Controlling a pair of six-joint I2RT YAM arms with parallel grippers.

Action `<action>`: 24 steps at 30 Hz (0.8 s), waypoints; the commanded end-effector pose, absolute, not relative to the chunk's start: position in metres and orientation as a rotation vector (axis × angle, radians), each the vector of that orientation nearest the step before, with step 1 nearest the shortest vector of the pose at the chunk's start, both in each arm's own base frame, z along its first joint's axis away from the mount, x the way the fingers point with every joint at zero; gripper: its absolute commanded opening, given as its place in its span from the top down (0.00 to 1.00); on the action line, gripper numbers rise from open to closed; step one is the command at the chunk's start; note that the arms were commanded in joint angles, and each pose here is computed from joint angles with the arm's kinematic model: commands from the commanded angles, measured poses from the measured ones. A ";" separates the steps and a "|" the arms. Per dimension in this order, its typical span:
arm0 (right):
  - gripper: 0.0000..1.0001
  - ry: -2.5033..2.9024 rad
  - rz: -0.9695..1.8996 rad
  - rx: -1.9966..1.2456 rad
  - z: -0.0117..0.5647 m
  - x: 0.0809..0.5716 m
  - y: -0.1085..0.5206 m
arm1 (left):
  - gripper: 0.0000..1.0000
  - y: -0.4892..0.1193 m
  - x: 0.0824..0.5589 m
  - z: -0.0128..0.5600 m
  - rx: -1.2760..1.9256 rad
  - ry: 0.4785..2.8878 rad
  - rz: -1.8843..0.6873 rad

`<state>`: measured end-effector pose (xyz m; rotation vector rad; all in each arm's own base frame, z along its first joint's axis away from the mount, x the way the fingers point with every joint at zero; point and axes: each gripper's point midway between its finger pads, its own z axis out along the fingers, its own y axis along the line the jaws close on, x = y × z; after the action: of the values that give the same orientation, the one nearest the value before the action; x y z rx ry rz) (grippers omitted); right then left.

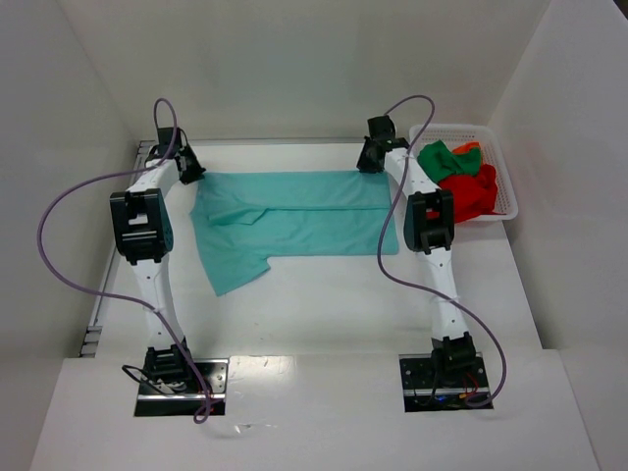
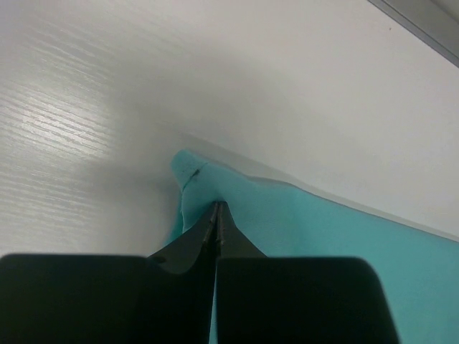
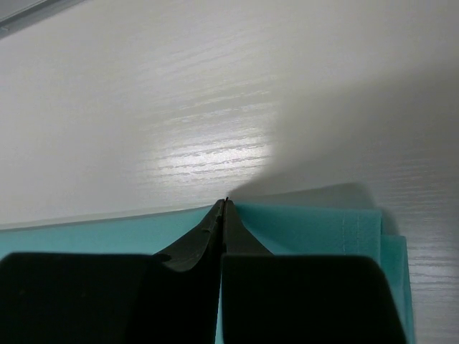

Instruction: Fold and stack the t-shirts

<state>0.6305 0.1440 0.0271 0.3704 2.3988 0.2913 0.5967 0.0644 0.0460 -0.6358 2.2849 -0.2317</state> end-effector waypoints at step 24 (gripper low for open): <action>0.16 2.167 0.359 0.293 0.198 0.524 0.125 | 0.12 0.024 0.498 0.233 -0.418 2.064 -0.373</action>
<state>0.5428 0.1233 0.2105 0.2814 2.1535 0.3407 0.5203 0.0405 0.2468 -0.4193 2.0122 -0.2900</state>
